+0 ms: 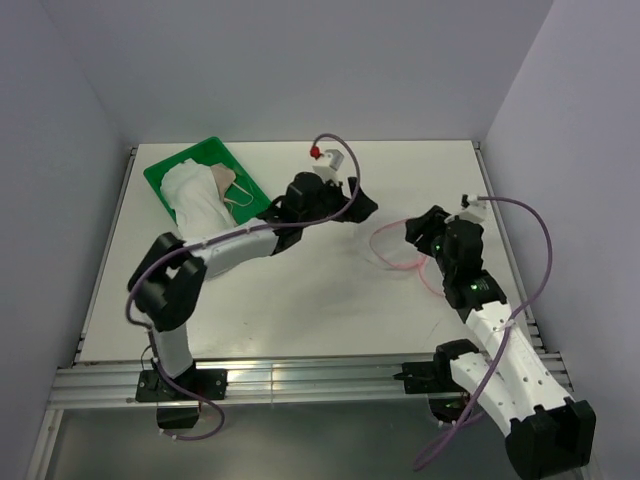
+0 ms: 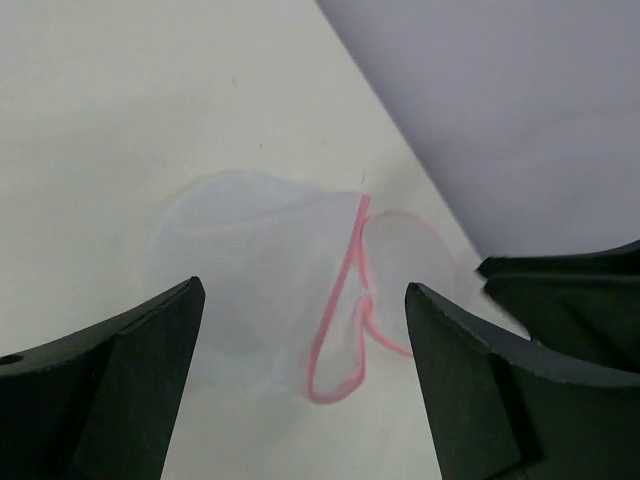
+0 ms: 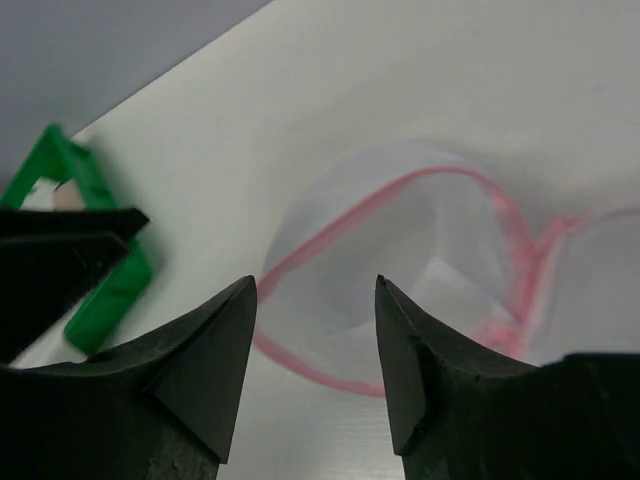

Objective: Place the bra in the laundry bag and zip it closed

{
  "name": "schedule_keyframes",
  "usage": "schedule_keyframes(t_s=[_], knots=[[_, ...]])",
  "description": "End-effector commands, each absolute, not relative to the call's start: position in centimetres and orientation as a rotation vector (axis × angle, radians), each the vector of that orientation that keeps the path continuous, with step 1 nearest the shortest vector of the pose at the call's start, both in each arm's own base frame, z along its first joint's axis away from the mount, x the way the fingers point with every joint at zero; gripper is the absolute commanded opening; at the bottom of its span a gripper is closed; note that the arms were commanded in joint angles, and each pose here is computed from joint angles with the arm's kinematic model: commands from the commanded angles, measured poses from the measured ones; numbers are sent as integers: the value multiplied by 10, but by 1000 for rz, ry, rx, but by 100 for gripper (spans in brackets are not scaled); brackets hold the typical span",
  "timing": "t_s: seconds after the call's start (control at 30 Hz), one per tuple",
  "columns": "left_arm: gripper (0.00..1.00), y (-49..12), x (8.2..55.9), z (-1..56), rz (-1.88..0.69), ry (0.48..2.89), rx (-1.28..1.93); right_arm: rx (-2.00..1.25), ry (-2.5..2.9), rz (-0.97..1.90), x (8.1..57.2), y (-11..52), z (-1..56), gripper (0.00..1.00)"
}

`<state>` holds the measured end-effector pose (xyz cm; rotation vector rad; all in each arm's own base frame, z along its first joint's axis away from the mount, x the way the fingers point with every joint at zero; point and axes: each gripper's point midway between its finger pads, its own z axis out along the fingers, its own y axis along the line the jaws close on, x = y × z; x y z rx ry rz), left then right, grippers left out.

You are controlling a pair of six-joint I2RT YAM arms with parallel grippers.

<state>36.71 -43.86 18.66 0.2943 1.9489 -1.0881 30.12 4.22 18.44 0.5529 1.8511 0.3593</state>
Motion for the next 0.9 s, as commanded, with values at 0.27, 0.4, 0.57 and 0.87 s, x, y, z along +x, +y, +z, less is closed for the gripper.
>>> schedule_keyframes(t_s=[0.27,0.4,0.57,0.87], knots=[[81,-228,387,254,-614,1819,-216,100,1876,725,301,170,213,57],[79,-133,381,197,-421,1909,-442,29,1915,745,293,191,198,56],[78,-43,395,176,-140,1918,-644,-33,1963,778,281,209,177,56],[70,-4,439,139,47,2038,-700,-119,1987,860,262,227,173,55]])
